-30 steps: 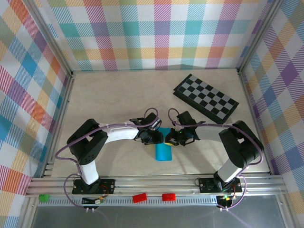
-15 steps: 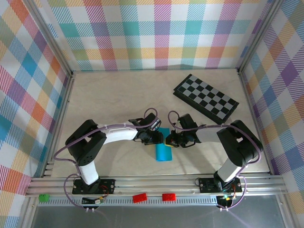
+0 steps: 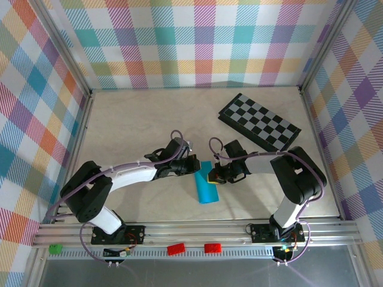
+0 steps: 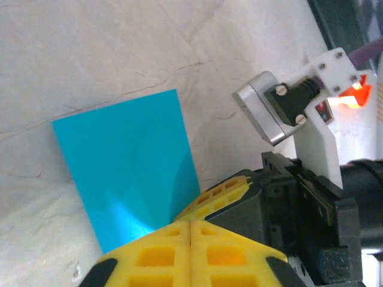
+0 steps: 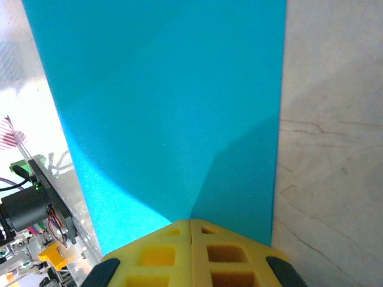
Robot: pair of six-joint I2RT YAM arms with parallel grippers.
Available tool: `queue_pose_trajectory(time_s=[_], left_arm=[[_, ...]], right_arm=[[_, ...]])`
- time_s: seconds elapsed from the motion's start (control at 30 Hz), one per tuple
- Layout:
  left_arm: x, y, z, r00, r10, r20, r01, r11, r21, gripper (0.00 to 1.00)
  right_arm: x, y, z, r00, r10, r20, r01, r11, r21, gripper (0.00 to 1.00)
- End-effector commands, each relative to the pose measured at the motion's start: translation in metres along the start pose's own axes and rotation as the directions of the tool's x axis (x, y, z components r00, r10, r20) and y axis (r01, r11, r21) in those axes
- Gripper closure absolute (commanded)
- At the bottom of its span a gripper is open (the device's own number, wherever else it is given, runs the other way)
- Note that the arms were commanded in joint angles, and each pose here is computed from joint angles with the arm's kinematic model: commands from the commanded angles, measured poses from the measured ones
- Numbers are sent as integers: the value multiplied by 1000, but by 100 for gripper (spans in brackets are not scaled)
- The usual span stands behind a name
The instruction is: Fold a paper plane with a square sheet of paper (pick it up from the middle)
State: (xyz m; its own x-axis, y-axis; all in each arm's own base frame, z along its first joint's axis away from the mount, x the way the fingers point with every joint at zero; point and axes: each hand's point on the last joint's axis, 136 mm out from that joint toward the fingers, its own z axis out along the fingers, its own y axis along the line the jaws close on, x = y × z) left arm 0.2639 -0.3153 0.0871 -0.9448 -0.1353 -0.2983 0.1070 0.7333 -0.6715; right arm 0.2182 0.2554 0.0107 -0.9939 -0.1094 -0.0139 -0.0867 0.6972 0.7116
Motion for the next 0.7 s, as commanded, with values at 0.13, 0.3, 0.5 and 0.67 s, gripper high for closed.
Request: queue_pose_trajectory(time_s=[0.13,0.3,0.5,0.67], left_arm=[[13,-32,24,992,-49,-113,78,959,273,100],[21,-6,33,989,-85,-122,107,977,186,100],[28,2,30,987,-69,-142,90,985,145,100],[33,15,31,986,-77,-148,91,991,95,100]], right_arm=[[36,-64,7,986,156,-63,-140,967,214,100],[36,-64,6,985,161,-58,-145,966,215,100],[36,-64,6,985,165,-52,-150,964,220,100],[35,-65,6,984,172,-46,-158,962,220,100]])
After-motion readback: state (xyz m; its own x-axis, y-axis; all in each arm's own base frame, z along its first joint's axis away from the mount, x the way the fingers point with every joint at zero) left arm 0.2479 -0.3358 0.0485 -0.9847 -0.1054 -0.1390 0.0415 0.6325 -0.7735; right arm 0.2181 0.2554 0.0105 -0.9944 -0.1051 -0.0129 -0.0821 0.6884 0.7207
